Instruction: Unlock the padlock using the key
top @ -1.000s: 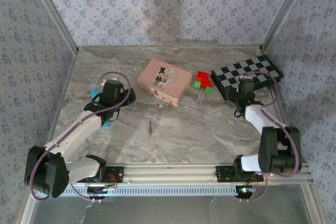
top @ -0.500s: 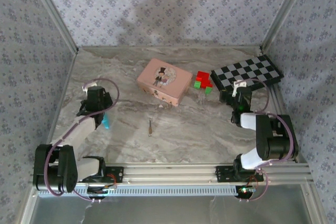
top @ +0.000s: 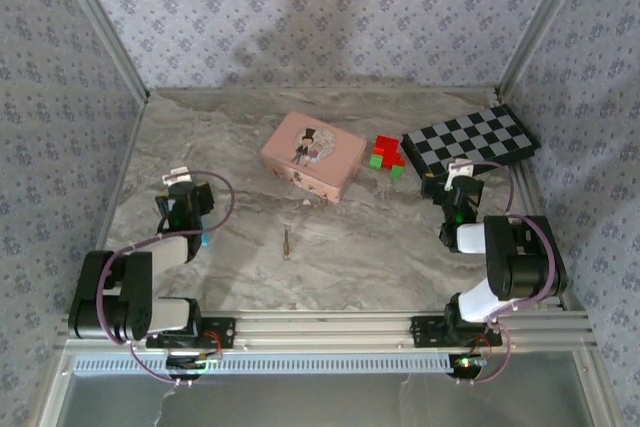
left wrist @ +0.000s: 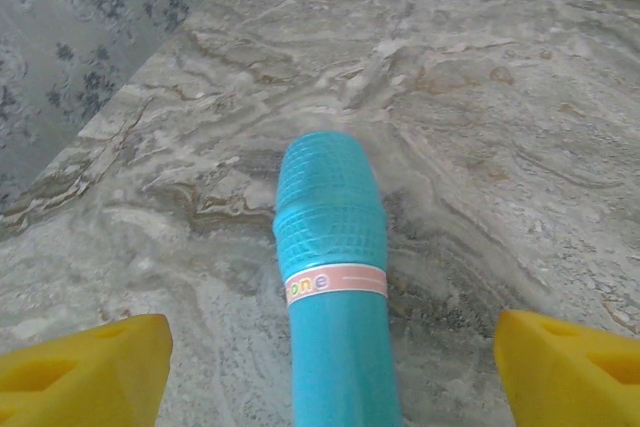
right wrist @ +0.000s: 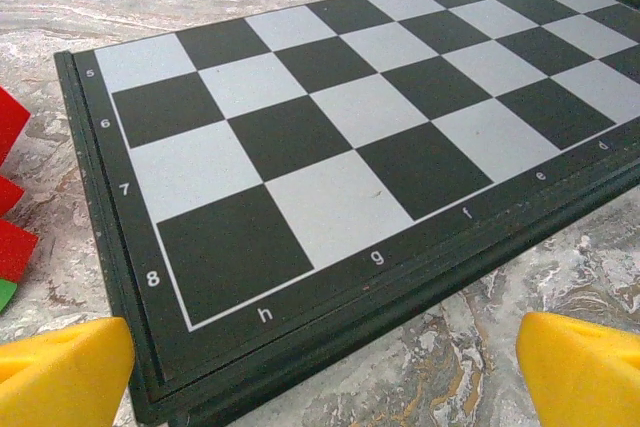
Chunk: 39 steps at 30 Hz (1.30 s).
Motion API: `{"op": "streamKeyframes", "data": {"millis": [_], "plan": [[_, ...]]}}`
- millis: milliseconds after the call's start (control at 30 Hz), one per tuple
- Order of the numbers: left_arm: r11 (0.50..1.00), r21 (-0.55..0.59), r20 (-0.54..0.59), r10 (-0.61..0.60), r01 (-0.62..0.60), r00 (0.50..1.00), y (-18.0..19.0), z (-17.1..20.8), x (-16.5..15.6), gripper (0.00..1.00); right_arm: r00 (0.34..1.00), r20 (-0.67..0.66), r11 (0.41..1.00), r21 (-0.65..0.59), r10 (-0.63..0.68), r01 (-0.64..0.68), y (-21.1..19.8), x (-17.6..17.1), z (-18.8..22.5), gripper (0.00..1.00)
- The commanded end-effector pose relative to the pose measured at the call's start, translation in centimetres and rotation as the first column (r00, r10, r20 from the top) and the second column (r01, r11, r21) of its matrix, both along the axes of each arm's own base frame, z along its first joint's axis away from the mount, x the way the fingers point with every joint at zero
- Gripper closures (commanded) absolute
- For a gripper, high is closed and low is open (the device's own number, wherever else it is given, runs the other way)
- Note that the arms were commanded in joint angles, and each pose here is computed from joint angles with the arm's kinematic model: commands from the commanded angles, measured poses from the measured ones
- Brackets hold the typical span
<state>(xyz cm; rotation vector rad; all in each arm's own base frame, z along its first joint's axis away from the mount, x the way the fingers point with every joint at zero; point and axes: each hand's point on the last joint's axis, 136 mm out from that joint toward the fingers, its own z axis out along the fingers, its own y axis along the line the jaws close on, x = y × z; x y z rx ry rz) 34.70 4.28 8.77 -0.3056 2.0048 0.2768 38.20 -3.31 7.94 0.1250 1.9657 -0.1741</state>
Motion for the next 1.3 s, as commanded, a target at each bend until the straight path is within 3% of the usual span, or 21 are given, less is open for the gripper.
{"op": "streamKeyframes", "data": {"millis": [0, 133, 267, 500, 767, 867, 1267], "plan": [[0.995, 0.036, 0.168, -0.094, 0.089, 0.981, -1.0, 3.6, 2.1, 0.16, 0.999, 0.037, 1.000, -0.010, -0.020, 0.020, -0.3, 0.5, 0.9, 0.00], [0.991, 0.043, 0.210, -0.135, 0.129, 0.968, -1.6, 2.2, 2.3, 0.15, 0.999, 0.036, 1.000, -0.010, -0.021, 0.021, -0.3, 0.5, 0.9, 0.00], [0.975, 0.046, 0.160, -0.224, 0.219, 0.961, -3.1, 1.1, 3.5, 0.14, 0.999, 0.036, 1.000, -0.010, -0.021, 0.021, -0.3, 0.5, 0.9, 0.00], [0.981, -0.019, 0.078, -0.190, 0.192, 0.979, -1.9, 0.3, 4.9, 0.14, 0.999, 0.035, 1.000, -0.012, -0.021, 0.021, -0.3, 0.5, 0.9, 0.00], [0.980, -0.027, 0.083, -0.196, 0.199, 0.977, -1.9, 0.3, 4.9, 0.13, 0.999, 0.037, 1.000, -0.012, -0.021, 0.021, -0.3, 0.5, 1.0, 0.00], [0.980, -0.026, 0.084, -0.197, 0.200, 0.977, -1.9, 0.3, 4.9, 0.06, 0.999, 0.038, 1.000, -0.011, -0.021, 0.021, -0.3, 0.5, 1.0, 0.00], [0.979, -0.028, 0.080, -0.197, 0.200, 0.977, -1.9, 0.2, 4.9, 0.04, 0.999, 0.035, 1.000, -0.011, -0.020, 0.021, -0.2, 0.5, 0.9, 0.01]]}}
